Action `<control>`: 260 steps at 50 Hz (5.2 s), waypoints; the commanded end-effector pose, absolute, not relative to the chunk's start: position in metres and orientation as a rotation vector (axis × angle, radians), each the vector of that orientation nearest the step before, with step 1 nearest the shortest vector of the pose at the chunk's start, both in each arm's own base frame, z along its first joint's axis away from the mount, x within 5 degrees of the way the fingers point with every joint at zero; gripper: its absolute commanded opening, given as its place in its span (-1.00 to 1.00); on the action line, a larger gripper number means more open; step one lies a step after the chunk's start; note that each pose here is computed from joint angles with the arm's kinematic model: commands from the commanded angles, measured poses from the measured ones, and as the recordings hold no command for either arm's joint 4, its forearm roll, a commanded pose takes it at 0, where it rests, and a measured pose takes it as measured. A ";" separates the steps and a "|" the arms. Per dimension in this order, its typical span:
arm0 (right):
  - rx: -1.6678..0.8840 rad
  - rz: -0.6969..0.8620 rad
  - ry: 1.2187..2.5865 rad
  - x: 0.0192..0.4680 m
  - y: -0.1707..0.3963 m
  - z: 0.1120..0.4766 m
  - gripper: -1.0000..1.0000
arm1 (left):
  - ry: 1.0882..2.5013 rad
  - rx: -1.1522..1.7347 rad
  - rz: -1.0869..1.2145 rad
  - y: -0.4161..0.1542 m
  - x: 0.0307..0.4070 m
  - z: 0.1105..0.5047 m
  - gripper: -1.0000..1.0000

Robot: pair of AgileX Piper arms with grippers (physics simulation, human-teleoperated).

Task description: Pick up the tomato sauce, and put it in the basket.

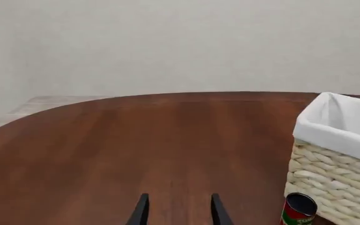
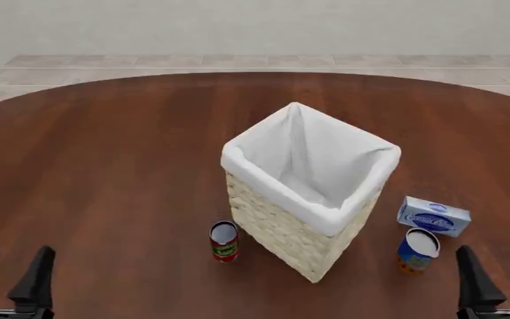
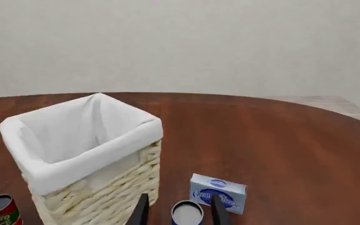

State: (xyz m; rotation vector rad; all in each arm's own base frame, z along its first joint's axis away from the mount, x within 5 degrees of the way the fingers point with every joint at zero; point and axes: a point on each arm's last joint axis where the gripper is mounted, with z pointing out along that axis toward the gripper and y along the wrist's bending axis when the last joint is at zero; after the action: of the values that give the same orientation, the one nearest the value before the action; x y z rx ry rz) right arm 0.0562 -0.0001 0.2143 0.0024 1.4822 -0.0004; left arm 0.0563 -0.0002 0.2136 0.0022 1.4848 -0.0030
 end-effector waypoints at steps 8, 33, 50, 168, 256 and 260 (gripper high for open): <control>-0.006 0.011 1.488 0.057 0.001 0.214 1.00 | 1.461 0.023 -0.022 -0.002 0.058 0.233 1.00; -0.009 0.017 1.489 0.057 0.001 0.213 1.00 | 1.535 0.375 -0.166 -0.042 0.116 0.312 1.00; -0.018 0.018 1.492 0.057 0.001 0.213 1.00 | 1.713 0.580 -0.207 -0.079 0.154 0.320 1.00; -0.042 0.006 1.503 0.057 0.002 0.212 1.00 | 2.077 0.790 -0.333 -0.175 0.224 0.210 1.00; -0.051 0.000 1.506 0.058 0.002 0.212 1.00 | 2.179 0.783 -0.301 -0.181 0.244 0.137 1.00; -0.051 0.001 1.506 0.058 0.002 0.212 1.00 | 2.185 0.782 -0.300 -0.181 0.244 0.134 1.00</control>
State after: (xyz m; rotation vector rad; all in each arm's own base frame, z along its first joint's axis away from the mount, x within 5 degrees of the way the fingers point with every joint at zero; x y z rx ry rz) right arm 0.0575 0.0020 0.2118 -0.0510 1.5052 0.0008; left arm 0.2434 -0.1798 0.1411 0.7835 2.1729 -0.2994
